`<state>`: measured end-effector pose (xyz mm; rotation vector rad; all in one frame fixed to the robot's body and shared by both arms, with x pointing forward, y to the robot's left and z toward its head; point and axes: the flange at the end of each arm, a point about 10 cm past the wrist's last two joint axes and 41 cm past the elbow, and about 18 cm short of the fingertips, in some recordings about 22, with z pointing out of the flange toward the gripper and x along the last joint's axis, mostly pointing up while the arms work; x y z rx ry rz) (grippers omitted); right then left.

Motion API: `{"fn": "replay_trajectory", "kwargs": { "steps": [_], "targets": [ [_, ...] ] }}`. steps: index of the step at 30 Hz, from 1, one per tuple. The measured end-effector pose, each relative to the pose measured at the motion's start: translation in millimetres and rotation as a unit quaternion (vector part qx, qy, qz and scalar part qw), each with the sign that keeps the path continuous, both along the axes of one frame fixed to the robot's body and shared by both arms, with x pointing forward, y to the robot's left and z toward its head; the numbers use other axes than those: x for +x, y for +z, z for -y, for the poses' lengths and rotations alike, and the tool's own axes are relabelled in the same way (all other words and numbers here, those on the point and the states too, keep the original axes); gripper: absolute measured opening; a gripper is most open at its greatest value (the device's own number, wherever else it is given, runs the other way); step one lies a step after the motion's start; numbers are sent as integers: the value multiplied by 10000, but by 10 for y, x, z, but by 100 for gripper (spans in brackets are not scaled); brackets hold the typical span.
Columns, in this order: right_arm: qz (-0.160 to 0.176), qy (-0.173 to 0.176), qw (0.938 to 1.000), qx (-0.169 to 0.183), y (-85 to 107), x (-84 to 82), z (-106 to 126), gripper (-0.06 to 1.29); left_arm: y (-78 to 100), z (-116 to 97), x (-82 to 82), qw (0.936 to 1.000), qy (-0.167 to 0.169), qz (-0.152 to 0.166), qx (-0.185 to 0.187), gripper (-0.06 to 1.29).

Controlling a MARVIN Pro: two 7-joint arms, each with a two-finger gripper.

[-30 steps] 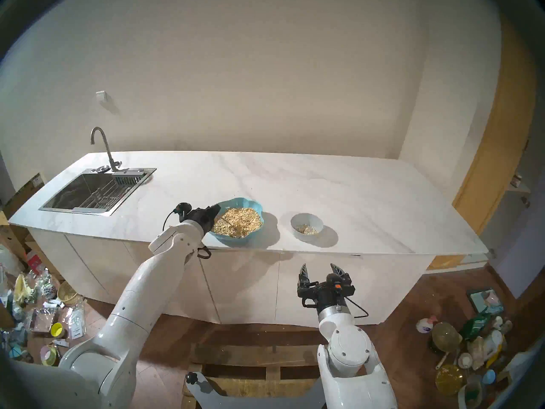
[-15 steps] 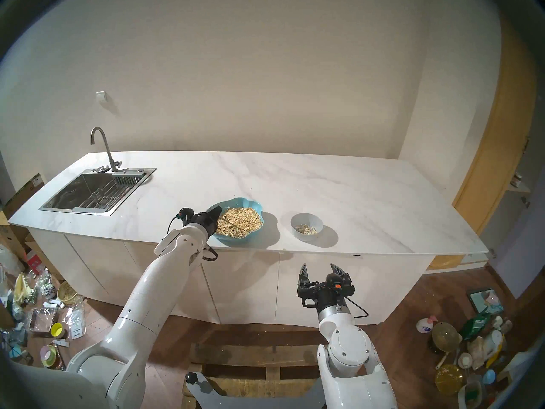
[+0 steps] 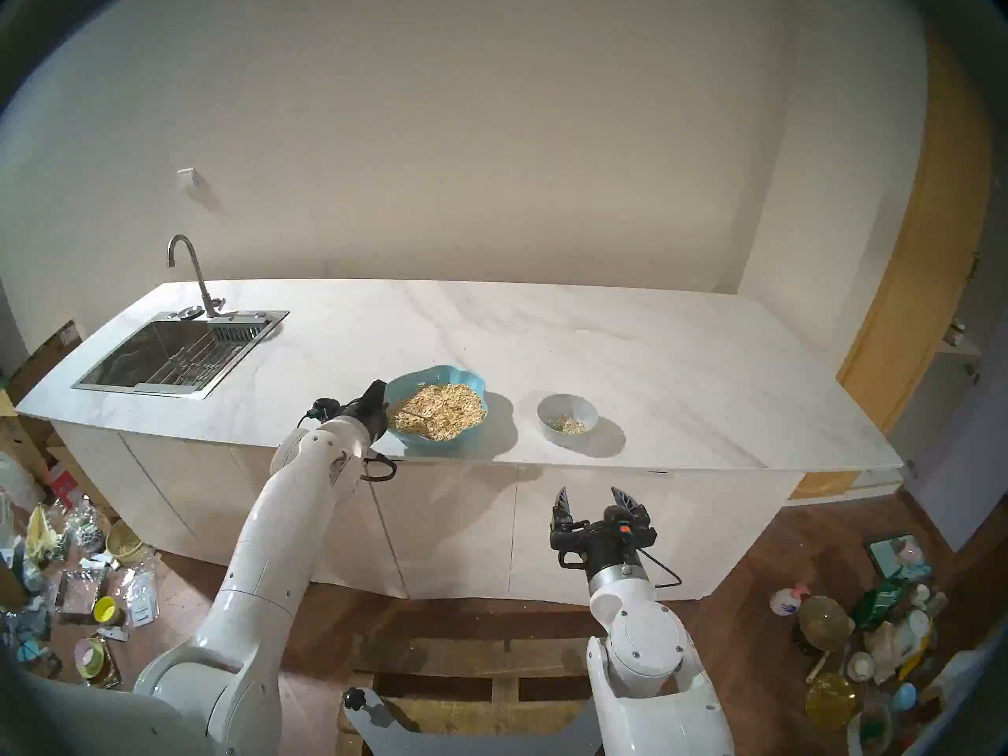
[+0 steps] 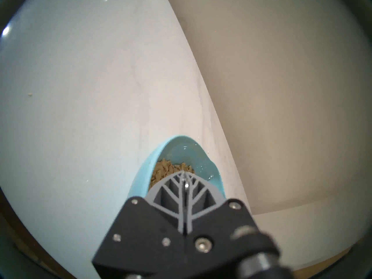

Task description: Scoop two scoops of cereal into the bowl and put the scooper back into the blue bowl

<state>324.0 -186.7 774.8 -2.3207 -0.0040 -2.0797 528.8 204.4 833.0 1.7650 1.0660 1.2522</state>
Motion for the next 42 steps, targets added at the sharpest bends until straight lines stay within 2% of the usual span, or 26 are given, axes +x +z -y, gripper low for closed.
{"fn": "replay_trajectory", "kwargs": {
  "steps": [7,14,28,42],
  "targets": [
    [0,0,10000,0,0,0,0,121,8,9,6,9998,20,-75,-187,-1],
    [-1,0,10000,0,-1,0,0,121,62,29,23,9998,-22,-65,-192,-1],
    [-1,0,10000,0,-1,1,0,121,313,29,98,9991,-302,80,295,-1],
    [-1,0,10000,0,-1,0,0,121,488,107,175,9976,-477,192,462,-1]
  ]
}}
